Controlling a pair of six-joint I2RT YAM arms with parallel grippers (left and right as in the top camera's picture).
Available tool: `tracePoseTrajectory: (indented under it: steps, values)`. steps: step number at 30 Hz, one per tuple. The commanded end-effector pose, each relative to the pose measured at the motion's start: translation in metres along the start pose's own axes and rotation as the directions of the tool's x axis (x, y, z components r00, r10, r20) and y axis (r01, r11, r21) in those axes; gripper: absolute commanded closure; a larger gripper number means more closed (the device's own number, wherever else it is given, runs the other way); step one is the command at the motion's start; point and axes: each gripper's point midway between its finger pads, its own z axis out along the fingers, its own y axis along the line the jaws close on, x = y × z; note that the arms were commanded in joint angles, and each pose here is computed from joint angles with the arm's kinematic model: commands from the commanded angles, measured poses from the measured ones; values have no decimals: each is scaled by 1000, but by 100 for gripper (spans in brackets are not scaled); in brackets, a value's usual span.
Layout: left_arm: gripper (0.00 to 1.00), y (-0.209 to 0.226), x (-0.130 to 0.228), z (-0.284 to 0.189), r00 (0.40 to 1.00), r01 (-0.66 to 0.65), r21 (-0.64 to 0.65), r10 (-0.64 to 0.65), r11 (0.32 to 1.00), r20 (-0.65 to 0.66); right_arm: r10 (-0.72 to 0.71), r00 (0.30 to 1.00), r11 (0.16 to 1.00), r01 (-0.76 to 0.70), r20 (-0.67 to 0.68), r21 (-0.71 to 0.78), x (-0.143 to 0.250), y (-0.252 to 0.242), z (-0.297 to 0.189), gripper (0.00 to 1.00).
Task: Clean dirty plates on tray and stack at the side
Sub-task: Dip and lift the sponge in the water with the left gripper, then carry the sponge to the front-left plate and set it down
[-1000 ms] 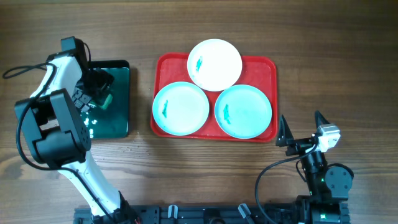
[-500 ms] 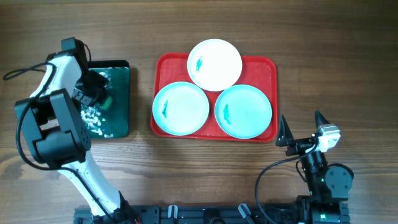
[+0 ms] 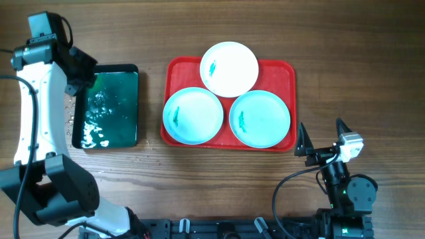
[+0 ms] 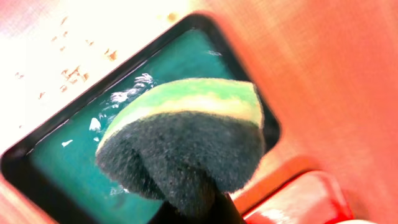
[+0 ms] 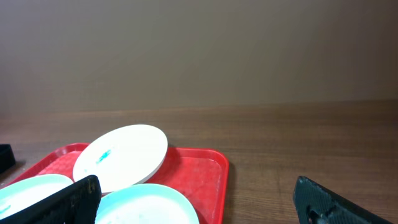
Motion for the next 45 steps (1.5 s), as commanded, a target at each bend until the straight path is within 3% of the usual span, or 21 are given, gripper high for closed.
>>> tracePoseTrajectory:
  steps: [1,3,6,11,15,19,22,27,32,36,38,40,41,45]
  values:
    - [96,3,22,49,998,-36,-42,34,998,-49,6,1000,1000,-6,7,8,-1,-2,0,0]
    - [96,13,34,78,995,-41,-78,34,996,-89,5,1000,1000,-5,7,8,-1,-2,0,0]
    - [96,23,35,77,994,-30,-106,18,994,-112,6,1000,1000,-6,7,8,-1,-2,0,0]
    - [96,14,1,-21,1000,8,-32,-8,999,-12,6,1000,1000,-6,7,8,-1,-2,0,0]
    - [96,-13,13,-76,1000,-25,147,23,989,20,6,1000,1000,-6,7,8,-1,-2,0,0]
    - [96,-50,66,-81,958,-240,286,274,928,-88,6,1000,1000,-6,7,8,-1,-2,0,0]
    - [96,-65,136,-52,863,-388,310,460,868,-209,6,1000,1000,-6,7,8,-1,-2,0,0]
    - [96,-74,225,13,734,-518,325,606,791,-305,6,1000,1000,-6,7,8,-1,-2,0,0]
    - [96,-78,275,53,652,-591,334,679,734,-338,6,1000,1000,-6,7,8,-1,-2,0,0]
    - [83,-78,294,54,612,-621,342,709,705,-350,6,1000,1000,-6,7,8,-1,-2,0,0]
    - [62,-79,298,53,604,-628,346,717,697,-349,6,1000,1000,-6,7,8,-1,-2,0,1]
    - [25,-79,300,52,599,-631,347,720,694,-350,6,1000,1000,-6,7,8,-1,-2,0,0]
    - [18,-79,300,52,599,-631,348,720,693,-349,6,1000,1000,-6,7,8,-1,-2,0,0]
    - [19,-85,282,45,632,-616,341,704,710,-323,6,1000,1000,-6,7,8,-1,-2,0,0]
